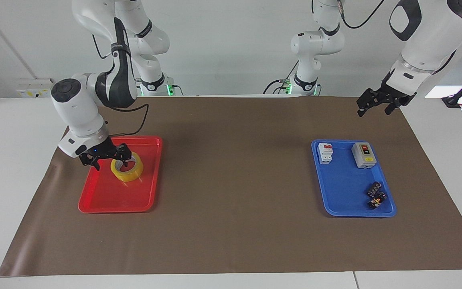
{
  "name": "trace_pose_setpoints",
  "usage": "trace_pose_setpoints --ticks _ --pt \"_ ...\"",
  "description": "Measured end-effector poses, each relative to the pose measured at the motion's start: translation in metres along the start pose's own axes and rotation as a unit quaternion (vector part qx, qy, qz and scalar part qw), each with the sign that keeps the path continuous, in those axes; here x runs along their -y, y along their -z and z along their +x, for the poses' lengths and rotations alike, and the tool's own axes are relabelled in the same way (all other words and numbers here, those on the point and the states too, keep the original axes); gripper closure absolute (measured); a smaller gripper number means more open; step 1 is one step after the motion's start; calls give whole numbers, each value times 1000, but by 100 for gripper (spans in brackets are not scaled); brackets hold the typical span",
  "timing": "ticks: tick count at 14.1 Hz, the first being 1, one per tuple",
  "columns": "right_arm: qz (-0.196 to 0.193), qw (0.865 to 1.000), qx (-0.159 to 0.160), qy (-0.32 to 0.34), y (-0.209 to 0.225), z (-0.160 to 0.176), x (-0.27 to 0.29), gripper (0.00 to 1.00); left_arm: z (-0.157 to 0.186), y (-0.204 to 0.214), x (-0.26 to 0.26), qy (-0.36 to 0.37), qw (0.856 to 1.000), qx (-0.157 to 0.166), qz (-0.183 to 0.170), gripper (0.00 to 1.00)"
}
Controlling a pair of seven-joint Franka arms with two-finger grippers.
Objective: Place and move tape with both arms
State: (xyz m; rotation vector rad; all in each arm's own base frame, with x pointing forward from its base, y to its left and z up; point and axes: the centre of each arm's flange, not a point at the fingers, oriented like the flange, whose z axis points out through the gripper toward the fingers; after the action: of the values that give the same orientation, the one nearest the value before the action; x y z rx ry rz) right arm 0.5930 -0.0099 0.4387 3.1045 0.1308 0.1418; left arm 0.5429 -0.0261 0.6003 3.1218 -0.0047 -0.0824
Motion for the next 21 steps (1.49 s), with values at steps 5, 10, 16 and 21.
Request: trace_pose_setpoints --ticks 5,10,16,21 --pt "-20 995 0 -94 115 -6 7 0 0 0 0 0 1000 0 0 0" --pt "-7 989 46 -139 204 -36 1 0 0 0 0 0 1000 0 0 0" --pt "-4 988 65 -137 204 -36 5 0 0 0 0 0 1000 0 0 0" --pt "-8 992 69 -106 204 -36 22 0 0 0 0 0 1000 0 0 0"
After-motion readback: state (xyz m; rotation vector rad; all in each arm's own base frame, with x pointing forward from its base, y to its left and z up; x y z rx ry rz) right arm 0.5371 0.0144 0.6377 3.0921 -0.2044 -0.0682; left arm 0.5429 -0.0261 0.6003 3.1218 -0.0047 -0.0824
